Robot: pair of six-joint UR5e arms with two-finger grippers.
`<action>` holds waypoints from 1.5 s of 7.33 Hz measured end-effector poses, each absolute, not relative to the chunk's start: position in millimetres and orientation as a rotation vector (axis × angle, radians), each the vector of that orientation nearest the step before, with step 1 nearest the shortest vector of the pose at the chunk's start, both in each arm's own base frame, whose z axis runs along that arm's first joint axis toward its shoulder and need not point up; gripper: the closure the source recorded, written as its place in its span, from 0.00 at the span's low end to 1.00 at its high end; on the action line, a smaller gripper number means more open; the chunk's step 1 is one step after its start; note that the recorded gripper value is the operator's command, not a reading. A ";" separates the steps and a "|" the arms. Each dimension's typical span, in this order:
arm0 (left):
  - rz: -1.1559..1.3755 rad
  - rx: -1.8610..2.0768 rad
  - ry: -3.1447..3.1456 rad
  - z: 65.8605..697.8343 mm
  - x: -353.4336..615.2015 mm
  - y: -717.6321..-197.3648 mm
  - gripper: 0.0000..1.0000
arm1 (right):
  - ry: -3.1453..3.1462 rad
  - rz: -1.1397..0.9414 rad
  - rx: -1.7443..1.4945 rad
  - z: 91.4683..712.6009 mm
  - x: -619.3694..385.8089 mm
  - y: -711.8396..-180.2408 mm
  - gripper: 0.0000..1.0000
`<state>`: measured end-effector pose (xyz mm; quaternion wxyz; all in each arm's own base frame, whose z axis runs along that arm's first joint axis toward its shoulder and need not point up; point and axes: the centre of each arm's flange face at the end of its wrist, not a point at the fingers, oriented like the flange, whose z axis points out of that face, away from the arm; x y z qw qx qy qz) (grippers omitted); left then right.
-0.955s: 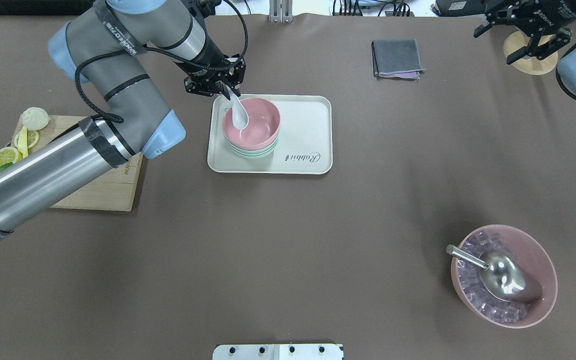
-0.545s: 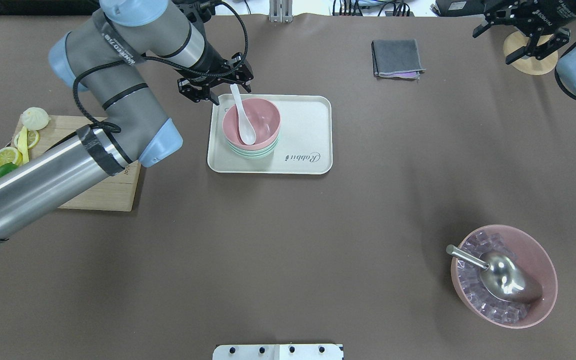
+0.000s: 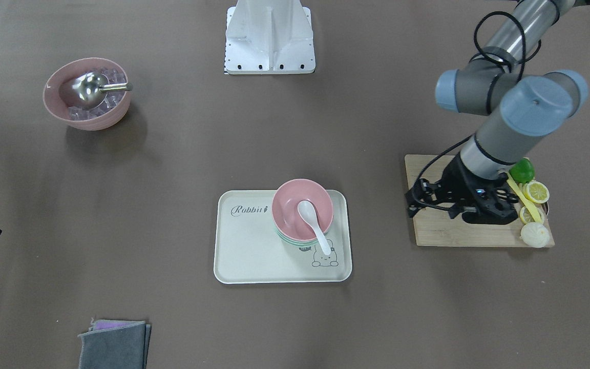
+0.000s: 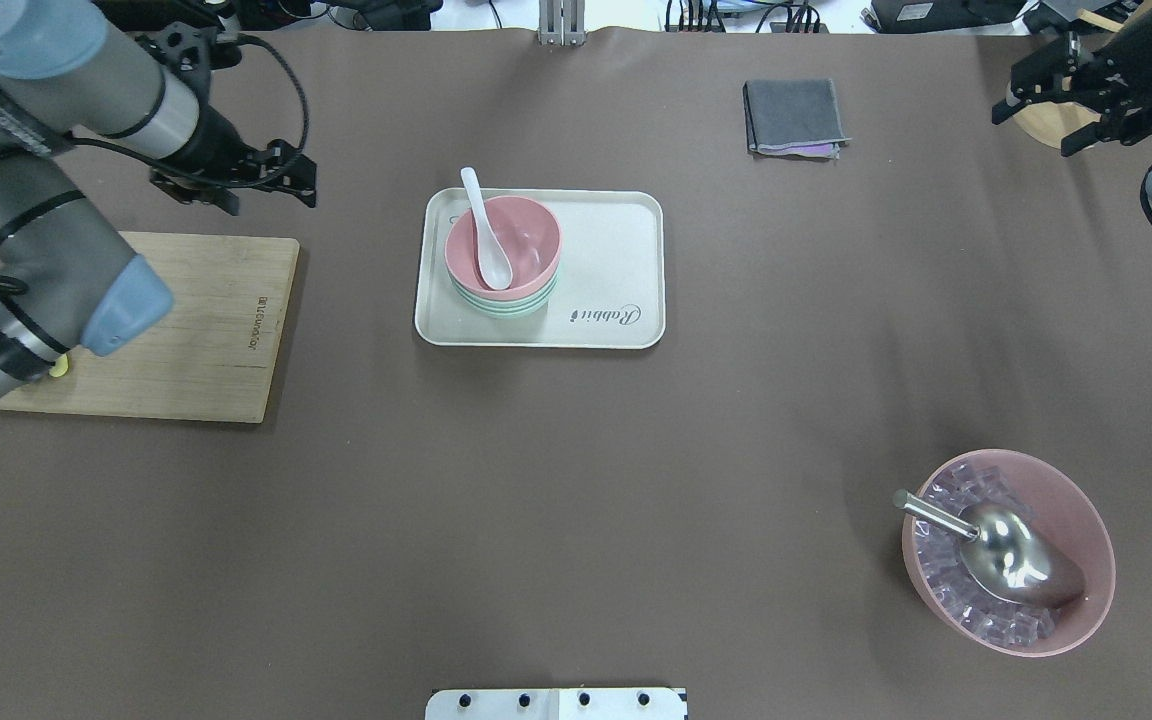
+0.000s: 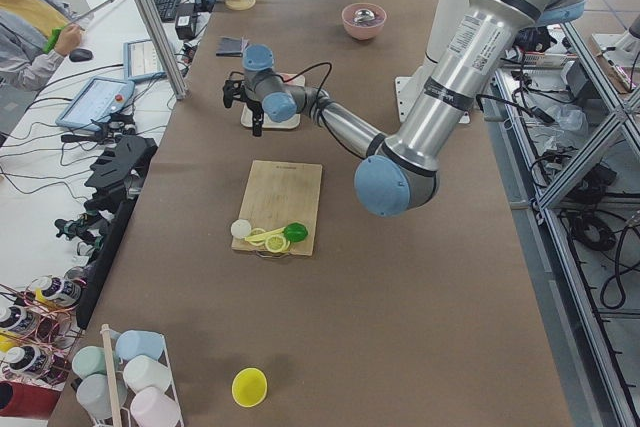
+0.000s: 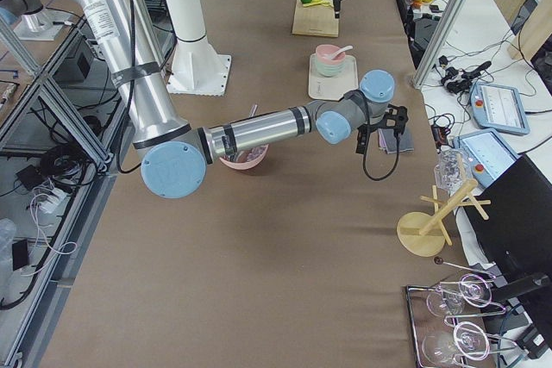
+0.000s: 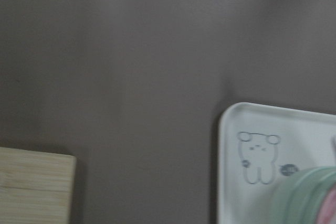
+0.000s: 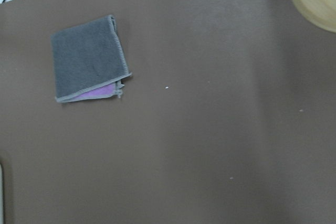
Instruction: Stack pink bowl on green and place spoon
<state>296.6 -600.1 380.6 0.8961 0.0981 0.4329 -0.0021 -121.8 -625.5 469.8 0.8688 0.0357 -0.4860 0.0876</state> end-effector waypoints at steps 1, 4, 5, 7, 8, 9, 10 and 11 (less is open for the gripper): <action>0.069 0.223 0.844 421.0 252.4 -597.3 0.02 | -0.978 0.121 0.116 500.2 -100.8 -615.6 0.00; 0.168 0.202 0.790 524.5 143.4 -572.6 0.02 | -0.885 -0.019 0.146 588.8 -25.5 -577.0 0.00; 0.147 0.166 0.800 549.0 123.7 -562.1 0.02 | -0.845 -0.062 0.141 607.4 -7.8 -568.4 0.00; 0.110 0.116 0.809 581.0 103.0 -545.0 0.02 | -0.733 -0.123 0.169 630.1 10.2 -556.4 0.00; 0.095 0.123 0.811 584.5 90.4 -543.2 0.02 | -0.710 -0.137 0.185 634.0 12.4 -554.5 0.00; 0.103 0.146 0.809 586.9 74.5 -542.3 0.02 | -0.700 -0.143 0.193 635.4 12.8 -554.7 0.00; 0.149 0.174 0.799 592.5 60.7 -539.6 0.02 | -0.697 -0.147 0.197 635.9 12.4 -555.2 0.00; 0.196 0.195 0.789 597.5 54.1 -538.2 0.02 | -0.696 -0.150 0.198 637.1 12.4 -554.3 0.00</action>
